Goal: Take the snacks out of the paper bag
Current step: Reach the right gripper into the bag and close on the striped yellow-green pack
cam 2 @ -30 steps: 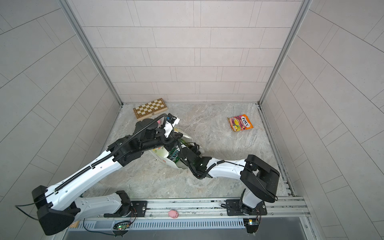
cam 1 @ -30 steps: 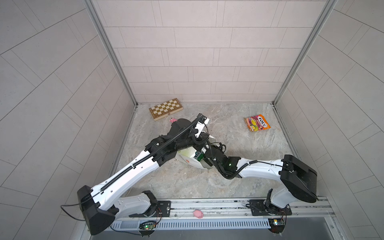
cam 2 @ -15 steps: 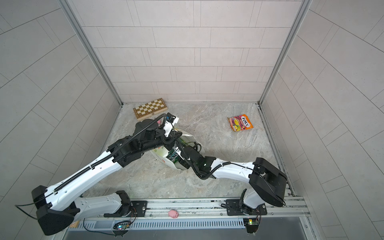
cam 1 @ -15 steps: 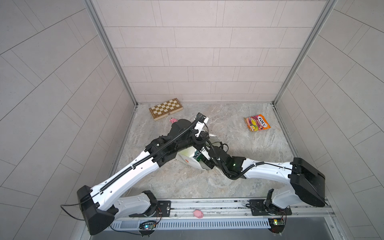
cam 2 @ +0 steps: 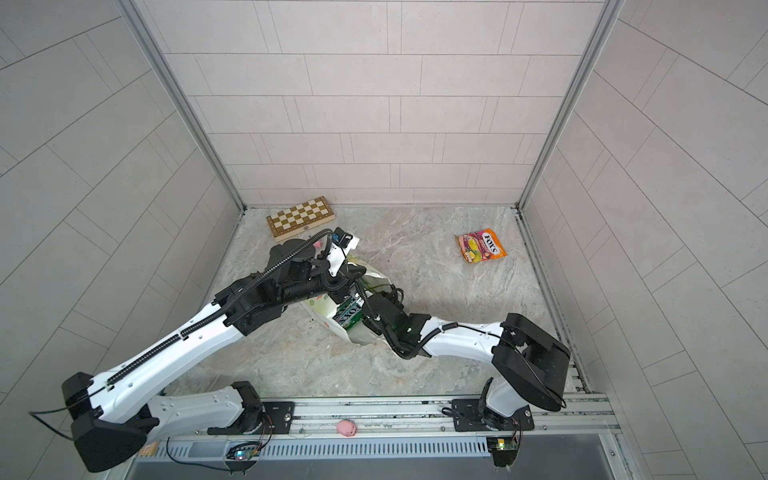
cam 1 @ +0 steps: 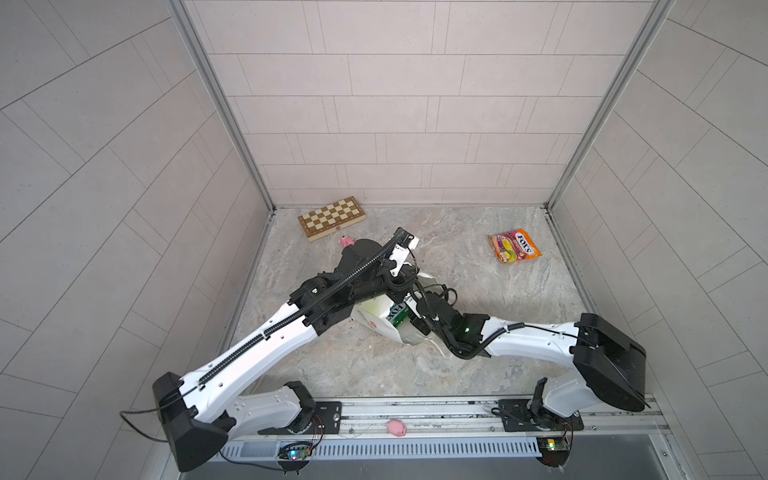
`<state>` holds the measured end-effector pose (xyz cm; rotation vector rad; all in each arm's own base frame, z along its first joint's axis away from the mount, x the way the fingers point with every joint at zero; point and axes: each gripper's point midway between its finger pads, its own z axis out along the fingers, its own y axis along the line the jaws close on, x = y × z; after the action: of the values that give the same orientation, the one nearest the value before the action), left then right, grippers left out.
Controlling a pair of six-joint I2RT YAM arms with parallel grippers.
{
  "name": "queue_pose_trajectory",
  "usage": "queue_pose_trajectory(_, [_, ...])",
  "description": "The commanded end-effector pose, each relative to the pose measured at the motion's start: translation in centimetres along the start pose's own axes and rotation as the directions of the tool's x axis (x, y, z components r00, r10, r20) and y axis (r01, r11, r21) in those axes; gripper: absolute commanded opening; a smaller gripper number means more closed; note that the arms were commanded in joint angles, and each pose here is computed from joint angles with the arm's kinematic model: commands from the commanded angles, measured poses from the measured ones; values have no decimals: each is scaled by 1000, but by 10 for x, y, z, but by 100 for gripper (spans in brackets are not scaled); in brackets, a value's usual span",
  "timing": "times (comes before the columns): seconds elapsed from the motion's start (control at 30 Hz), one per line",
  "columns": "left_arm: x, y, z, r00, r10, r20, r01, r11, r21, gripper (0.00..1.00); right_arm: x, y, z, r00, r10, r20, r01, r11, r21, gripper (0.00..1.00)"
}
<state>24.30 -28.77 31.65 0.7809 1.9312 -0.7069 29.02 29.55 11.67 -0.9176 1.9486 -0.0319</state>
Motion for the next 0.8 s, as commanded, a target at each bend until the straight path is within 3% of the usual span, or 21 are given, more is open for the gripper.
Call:
queue_pose_trajectory(0.0, [-13, -14, -10, 998, 21, 57, -24, 998, 61, 0, -10, -15, 7, 1000, -6, 0, 5, 997, 79, 51])
queue_pose_trajectory(0.3, [-13, -16, -10, 998, 28, 56, -32, 997, 71, 0, -1, -24, 29, 998, -18, -53, 24, 992, 121, 57])
queue_pose_trajectory(0.43, [-13, -16, -10, 998, 29, 54, -33, 997, 71, 0, 2, -22, 41, 997, -28, -70, 35, 995, 90, 53])
queue_pose_trajectory(0.47, [-12, -16, -10, 998, 30, 52, -33, 997, 69, 0, 2, -21, 42, 997, -33, -72, 39, 996, 84, 50])
queue_pose_trajectory(0.6, [-12, -12, -10, 998, 29, 52, -32, 998, 47, 0, -3, -21, 41, 998, -41, -57, 45, 997, 67, 14])
queue_pose_trajectory(0.67, [-11, -7, -9, 998, 27, 49, -28, 999, 18, 0, -8, -21, 36, 999, -34, -38, 36, 998, 51, 2])
queue_pose_trajectory(0.77, [-10, 2, -8, 999, 26, 40, -25, 999, -31, 0, -16, -23, 22, 1000, -10, -2, 10, 999, 33, 0])
